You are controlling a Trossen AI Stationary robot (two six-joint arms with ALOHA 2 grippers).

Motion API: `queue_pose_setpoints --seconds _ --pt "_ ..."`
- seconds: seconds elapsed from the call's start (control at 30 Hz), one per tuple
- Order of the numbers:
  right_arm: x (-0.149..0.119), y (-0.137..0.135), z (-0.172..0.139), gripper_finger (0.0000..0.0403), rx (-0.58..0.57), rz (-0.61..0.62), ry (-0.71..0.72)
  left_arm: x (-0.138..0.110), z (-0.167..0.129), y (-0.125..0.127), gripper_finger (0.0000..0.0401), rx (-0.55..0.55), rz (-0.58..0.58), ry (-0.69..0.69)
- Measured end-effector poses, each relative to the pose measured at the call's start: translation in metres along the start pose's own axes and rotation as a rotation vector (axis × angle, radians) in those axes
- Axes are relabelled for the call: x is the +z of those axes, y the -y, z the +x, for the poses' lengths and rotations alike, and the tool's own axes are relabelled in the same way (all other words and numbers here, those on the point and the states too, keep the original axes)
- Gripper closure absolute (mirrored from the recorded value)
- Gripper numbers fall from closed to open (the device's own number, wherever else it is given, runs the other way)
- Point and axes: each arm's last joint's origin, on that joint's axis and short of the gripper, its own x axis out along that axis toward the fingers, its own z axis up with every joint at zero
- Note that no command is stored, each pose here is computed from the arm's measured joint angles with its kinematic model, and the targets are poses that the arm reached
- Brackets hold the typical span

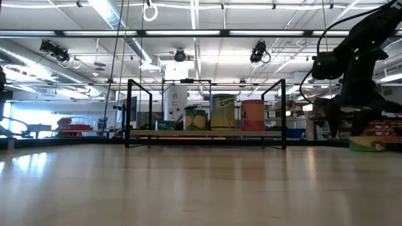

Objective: Pick and place cans onto a shelf
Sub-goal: Put the canned mushrooms on the shelf

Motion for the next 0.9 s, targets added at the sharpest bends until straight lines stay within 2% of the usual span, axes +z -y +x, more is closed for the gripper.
queue_pose_setpoints --seconds 0.2,0.33,0.47,0.57,0.7,0.83,0.9 --pt "0.002 0.000 0.001 0.0252 0.009 -0.010 0.040 -0.002 -0.004 -0.019 0.0394 0.072 0.011 0.012" --pt "0.001 0.002 0.001 0.0323 -0.006 -0.082 0.047 -0.012 -0.007 -0.034 0.0394 0.110 -0.019 -0.049" --pt "-0.003 0.002 0.001 0.0383 -0.004 -0.225 0.038 -0.025 -0.011 -0.043 0.0394 0.100 -0.033 -0.145" --pt "-0.007 0.004 -0.001 0.0393 -0.029 -0.378 0.010 -0.029 -0.013 -0.047 0.0394 0.048 -0.079 -0.148" --pt "-0.017 0.010 -0.017 0.0393 -0.156 -0.600 0.005 -0.030 -0.014 -0.046 0.0394 0.010 -0.100 -0.147" --pt "-0.035 0.013 -0.041 0.0397 -0.218 -0.886 0.003 -0.033 -0.016 -0.043 0.0394 -0.001 -0.114 -0.176" --pt "-0.049 0.016 -0.053 0.0397 -0.205 -1.025 -0.021 -0.034 -0.016 -0.042 0.0394 -0.011 -0.118 -0.197"
